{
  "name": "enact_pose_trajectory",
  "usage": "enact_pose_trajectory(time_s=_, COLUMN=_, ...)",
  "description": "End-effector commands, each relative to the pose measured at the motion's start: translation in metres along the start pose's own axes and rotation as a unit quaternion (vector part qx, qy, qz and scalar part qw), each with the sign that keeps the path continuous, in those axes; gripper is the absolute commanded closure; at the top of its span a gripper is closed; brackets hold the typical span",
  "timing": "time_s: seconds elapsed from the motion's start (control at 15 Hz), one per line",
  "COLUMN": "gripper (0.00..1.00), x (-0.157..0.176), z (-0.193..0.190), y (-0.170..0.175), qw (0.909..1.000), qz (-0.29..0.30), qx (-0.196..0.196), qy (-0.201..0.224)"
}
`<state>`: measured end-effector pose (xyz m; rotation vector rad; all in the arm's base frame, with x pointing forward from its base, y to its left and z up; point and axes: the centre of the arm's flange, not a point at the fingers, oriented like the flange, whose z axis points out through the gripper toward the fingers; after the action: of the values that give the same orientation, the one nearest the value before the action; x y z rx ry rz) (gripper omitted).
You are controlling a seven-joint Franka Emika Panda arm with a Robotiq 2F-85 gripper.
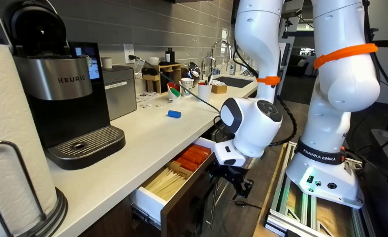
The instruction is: Open the first top drawer
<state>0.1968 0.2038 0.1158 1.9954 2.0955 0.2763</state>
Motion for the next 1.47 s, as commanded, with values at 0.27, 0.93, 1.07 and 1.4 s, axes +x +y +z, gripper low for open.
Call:
enact_pose_trajectory(time_s=0.27, gripper=0.00, x=-0.052, z=-0.066, y=0.037, qw=0.9974, qz=0.055, qx=0.010, qy=0.045)
enact_pose_trajectory(time_s=0.93, gripper=0.00, x=-0.014, z=-0.082, y=-0.003, qw=0.9890, qz=-0.043, qx=0.046, qy=0.134)
enact_pose_trajectory(time_s=1.07, gripper=0.00, x=-0.026, z=-0.109, y=0.005, qw=0.9906, qz=-0.035, qx=0.033, qy=0.128)
enact_pose_trajectory(time_s=1.4, gripper=0.00, x=-0.028, z=-0.121, y=0.044, qw=0.9921, qz=-0.006, qx=-0.065, qy=0.107)
